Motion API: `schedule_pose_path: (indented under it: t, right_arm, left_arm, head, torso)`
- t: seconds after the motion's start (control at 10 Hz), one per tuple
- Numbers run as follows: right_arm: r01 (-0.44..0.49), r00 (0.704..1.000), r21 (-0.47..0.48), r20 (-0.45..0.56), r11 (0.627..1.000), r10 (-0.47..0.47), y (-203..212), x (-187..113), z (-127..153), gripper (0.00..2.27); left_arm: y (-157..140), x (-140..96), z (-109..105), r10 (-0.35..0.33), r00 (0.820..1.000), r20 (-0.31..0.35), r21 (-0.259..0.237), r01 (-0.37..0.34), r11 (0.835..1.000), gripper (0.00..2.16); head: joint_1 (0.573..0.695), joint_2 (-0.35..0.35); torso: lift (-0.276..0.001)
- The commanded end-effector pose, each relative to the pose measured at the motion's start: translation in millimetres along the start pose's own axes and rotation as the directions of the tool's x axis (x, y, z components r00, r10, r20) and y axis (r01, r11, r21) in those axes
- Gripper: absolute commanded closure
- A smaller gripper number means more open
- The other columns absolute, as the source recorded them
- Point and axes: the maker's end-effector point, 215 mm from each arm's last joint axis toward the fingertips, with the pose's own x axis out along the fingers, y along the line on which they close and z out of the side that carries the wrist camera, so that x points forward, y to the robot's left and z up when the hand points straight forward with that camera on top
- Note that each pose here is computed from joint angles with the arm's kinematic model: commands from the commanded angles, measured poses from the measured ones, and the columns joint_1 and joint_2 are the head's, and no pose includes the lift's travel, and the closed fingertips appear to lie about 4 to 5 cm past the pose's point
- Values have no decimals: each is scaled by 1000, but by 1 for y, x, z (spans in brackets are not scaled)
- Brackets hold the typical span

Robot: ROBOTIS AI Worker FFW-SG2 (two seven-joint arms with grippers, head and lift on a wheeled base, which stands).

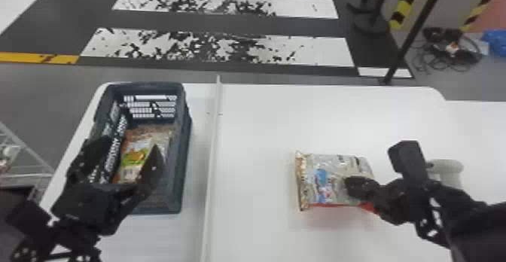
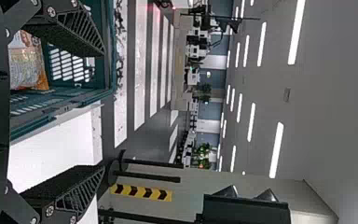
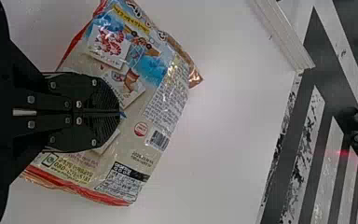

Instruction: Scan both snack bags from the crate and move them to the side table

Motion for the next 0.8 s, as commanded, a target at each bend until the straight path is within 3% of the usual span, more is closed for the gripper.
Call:
schedule_pose_path:
  t: [0.0,0.3,0.7]
  right_arm:
    - [-5,1000,-8,-20,1000,5,4,7,-12,2250]
    - [-21,999,-9,-50,1000,21,16,13,-29,2250]
    - [-17,999,-15,50,1000,18,28,-20,28,2250]
  left_arm:
    - [0,0,-1,1,1000,0,-2,-1,1000,147]
    - [3,0,0,2,1000,7,-5,-2,1000,147]
    - [3,-1,-3,3,1000,1,-9,-3,1000,147]
  head:
    - [695,-15]
    - [695,-8]
    - [695,28]
  torso:
    - [-75]
    - [-75]
    - [-75]
